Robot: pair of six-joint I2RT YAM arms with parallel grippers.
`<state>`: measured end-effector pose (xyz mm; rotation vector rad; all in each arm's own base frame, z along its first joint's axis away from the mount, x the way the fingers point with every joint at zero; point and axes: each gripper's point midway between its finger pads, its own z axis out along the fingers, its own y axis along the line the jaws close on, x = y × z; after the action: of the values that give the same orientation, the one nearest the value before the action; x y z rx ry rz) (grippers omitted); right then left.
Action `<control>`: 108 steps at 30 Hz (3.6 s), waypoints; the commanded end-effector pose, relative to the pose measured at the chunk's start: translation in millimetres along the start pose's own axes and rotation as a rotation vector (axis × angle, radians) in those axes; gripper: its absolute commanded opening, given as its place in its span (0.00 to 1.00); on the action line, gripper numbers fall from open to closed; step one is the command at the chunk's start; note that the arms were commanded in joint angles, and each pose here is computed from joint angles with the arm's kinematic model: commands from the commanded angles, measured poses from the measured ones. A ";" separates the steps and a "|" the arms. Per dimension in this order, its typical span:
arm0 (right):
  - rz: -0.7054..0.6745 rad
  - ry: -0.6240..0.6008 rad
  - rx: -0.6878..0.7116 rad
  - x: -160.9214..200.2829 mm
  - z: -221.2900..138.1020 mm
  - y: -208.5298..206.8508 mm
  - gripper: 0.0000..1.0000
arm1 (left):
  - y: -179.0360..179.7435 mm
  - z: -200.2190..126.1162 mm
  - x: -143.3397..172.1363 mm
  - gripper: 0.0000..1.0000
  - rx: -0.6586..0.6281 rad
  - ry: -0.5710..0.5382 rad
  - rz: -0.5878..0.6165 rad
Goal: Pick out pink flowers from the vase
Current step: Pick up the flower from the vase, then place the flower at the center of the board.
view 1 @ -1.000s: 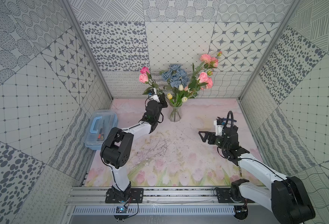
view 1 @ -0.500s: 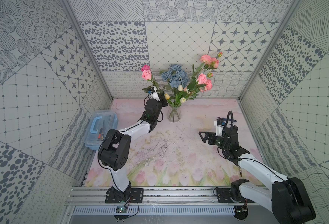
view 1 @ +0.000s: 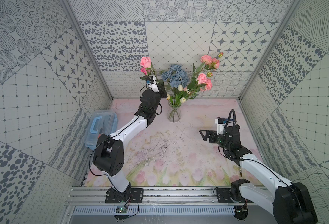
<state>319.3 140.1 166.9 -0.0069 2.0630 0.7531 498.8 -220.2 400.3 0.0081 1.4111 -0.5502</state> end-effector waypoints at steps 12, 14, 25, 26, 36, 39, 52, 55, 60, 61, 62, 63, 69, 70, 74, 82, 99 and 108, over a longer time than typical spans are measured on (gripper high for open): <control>-0.131 -0.176 -0.176 -76.5 -40.9 69.0 0.98 | -56.0 -53.6 -124.9 0.00 0.152 -0.062 0.196; -0.151 -0.186 -0.220 -84.4 -48.9 82.4 0.98 | -64.8 -61.3 -134.2 0.00 0.189 -0.051 0.185; -0.241 -0.213 -0.473 -107.1 -88.1 153.4 0.98 | -128.9 -100.6 -154.4 0.00 0.529 0.076 0.053; -0.251 -0.214 -0.496 -108.3 -92.1 159.8 0.98 | -136.0 -103.6 -151.0 0.00 0.573 0.112 0.034; -0.295 -0.198 -0.673 -117.2 -113.0 206.7 0.80 | -203.0 -146.0 -58.2 0.00 0.971 0.490 -0.004; -0.304 -0.189 -0.693 -117.6 -109.3 212.8 0.78 | -221.8 -163.6 -28.6 0.00 1.055 0.569 0.030; -0.282 -0.138 -0.736 -111.3 -83.9 223.4 0.44 | -251.1 -176.5 35.4 0.00 1.182 0.725 -0.024; -0.272 -0.129 -0.739 -108.7 -82.1 222.9 0.31 | -250.5 -173.5 40.8 0.00 1.175 0.731 -0.031; -0.258 -0.113 -0.729 -104.4 -78.0 219.6 0.14 | -249.3 -169.8 44.7 0.00 1.157 0.730 -0.025; -0.255 -0.110 -0.727 -103.5 -77.8 218.9 0.12 | -248.4 -168.7 45.0 0.00 1.150 0.727 -0.022; -0.253 -0.107 -0.725 -102.4 -77.2 218.1 0.11 | -247.6 -167.6 45.5 0.00 1.142 0.724 -0.019; -0.252 -0.106 -0.721 -101.8 -76.7 217.3 0.09 | -247.2 -166.7 45.5 0.00 1.136 0.722 -0.017; -0.239 -0.088 -0.705 -96.8 -73.3 212.8 0.00 | -245.1 -157.9 42.2 0.00 1.091 0.686 -0.005; -0.237 -0.086 -0.702 -96.5 -73.4 212.4 0.00 | -244.1 -155.6 42.3 0.00 1.080 0.683 -0.005; -0.237 -0.076 -0.678 -94.2 -72.3 208.5 0.00 | -239.1 -147.2 43.2 0.52 1.026 0.669 0.005; -0.234 -0.020 -0.478 -77.2 -58.7 172.1 0.00 | -185.4 -118.5 28.0 0.92 0.767 0.564 -0.024; -0.017 0.316 0.323 -12.3 -16.4 -25.9 0.00 | -115.7 -125.8 55.4 0.96 0.476 0.540 0.040; -0.024 0.424 0.513 -2.3 31.6 -80.8 0.00 | -109.8 -127.5 69.8 0.96 0.461 0.568 0.047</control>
<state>345.6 101.6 109.1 0.1014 2.6495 0.2993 334.3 -306.4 333.7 0.6393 1.8548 -0.9091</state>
